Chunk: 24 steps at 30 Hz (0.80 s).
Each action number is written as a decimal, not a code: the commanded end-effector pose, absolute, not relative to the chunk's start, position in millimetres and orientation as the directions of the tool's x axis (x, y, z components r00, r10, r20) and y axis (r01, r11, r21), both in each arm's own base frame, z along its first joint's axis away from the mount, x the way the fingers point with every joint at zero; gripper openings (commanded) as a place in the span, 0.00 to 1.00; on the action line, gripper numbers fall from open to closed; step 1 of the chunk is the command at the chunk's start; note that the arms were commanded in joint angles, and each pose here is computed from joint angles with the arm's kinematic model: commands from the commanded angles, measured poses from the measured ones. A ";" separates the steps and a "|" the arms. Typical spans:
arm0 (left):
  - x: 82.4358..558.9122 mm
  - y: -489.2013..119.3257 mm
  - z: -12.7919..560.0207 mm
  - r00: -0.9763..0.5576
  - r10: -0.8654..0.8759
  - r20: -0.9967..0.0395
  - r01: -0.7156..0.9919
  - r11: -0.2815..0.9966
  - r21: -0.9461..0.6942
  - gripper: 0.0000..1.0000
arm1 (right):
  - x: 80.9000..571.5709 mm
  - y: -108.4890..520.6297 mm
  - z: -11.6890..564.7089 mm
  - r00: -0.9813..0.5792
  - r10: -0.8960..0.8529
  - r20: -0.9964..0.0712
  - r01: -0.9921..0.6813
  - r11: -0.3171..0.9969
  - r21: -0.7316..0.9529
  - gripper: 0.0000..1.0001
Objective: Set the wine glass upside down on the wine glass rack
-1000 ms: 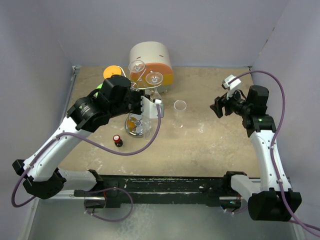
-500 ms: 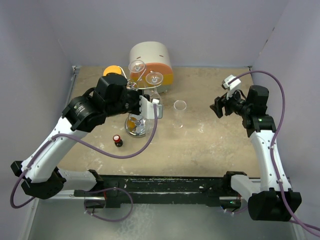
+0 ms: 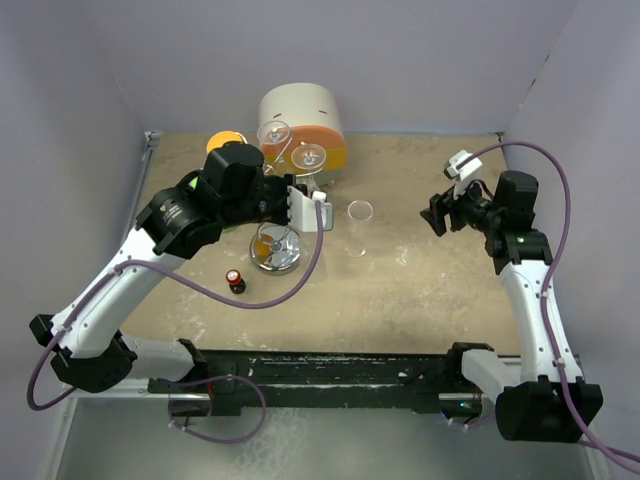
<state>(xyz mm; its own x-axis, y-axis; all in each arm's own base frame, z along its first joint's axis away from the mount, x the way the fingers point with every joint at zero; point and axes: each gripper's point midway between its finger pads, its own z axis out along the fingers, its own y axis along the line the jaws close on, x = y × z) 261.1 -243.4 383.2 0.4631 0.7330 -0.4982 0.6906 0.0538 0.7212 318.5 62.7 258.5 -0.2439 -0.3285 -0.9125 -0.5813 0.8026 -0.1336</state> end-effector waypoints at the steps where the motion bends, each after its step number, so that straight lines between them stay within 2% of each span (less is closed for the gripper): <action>1: 265.8 -253.4 403.3 0.483 0.695 -0.532 0.662 0.108 0.742 0.00 | 317.9 65.9 267.0 -0.195 -0.332 -0.923 -0.598 0.786 -0.157 0.73; 13: 274.4 -254.5 392.5 0.463 0.722 -0.514 0.661 0.105 0.743 0.02 | 316.3 66.6 269.9 -0.184 -0.333 -0.925 -0.599 0.784 -0.163 0.73; 24: 281.4 -244.6 381.9 0.447 0.773 -0.450 0.641 0.075 0.764 0.04 | 316.0 66.3 271.5 -0.177 -0.334 -0.926 -0.599 0.783 -0.168 0.73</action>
<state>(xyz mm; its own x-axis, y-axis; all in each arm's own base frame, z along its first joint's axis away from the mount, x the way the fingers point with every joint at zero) 277.6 -243.6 372.5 0.4317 0.7761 -0.4596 0.6739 0.0612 0.7363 317.5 63.3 256.8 -0.2442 -0.3289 -0.9122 -0.5863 0.7994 -0.1313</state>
